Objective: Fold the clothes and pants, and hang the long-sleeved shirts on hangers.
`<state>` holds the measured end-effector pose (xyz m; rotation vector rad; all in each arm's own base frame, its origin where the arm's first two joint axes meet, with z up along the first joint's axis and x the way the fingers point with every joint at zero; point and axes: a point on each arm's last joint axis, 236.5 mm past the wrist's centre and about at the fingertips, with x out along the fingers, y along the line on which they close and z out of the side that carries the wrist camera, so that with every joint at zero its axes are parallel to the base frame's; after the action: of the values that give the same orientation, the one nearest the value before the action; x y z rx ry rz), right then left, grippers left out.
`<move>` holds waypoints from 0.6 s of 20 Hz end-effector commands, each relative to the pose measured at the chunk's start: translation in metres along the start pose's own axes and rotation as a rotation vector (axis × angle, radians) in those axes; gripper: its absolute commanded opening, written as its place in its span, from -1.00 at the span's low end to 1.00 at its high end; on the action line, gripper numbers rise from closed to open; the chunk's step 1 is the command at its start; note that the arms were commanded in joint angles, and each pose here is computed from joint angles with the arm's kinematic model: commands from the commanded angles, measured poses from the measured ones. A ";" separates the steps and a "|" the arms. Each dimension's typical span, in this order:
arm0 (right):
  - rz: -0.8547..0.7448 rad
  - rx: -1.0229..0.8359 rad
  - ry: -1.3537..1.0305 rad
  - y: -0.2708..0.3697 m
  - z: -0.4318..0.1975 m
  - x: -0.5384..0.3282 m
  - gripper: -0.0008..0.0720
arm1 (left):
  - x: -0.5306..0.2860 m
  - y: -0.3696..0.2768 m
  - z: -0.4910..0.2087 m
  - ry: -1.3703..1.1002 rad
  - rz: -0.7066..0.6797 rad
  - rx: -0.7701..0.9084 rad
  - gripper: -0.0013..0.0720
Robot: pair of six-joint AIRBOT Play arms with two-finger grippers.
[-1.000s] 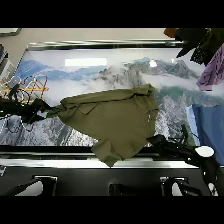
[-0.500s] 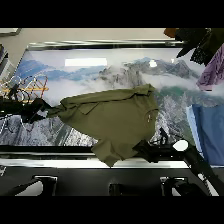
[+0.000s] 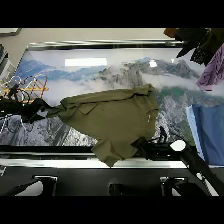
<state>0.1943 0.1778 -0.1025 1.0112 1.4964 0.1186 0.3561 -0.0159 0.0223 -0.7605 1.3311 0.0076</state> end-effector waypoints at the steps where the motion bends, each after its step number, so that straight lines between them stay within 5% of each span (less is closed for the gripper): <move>1: 0.002 0.036 0.044 -0.009 -0.013 0.006 0.42 | 0.000 0.001 0.001 -0.004 0.004 0.002 0.97; 5: 0.033 0.037 0.033 -0.003 -0.011 0.007 0.32 | 0.000 0.001 0.003 -0.011 0.003 0.002 0.97; 9: 0.031 0.034 0.032 -0.004 -0.010 0.007 0.00 | 0.000 0.000 0.006 -0.026 0.000 0.001 0.97; 10: 0.031 0.033 0.040 -0.004 -0.012 0.007 -0.12 | 0.000 0.000 0.006 -0.026 0.000 0.001 0.97; 11: 0.032 0.018 0.049 -0.004 -0.015 0.007 -0.66 | 0.000 0.000 0.006 -0.026 0.001 0.001 0.97; 12: 0.034 -0.005 0.055 -0.003 -0.016 0.006 -0.90 | 0.000 0.000 0.006 -0.027 0.001 0.002 0.97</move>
<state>0.1828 0.1830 -0.1097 1.0435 1.5196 0.1344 0.3610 -0.0130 0.0224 -0.7571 1.3088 0.0159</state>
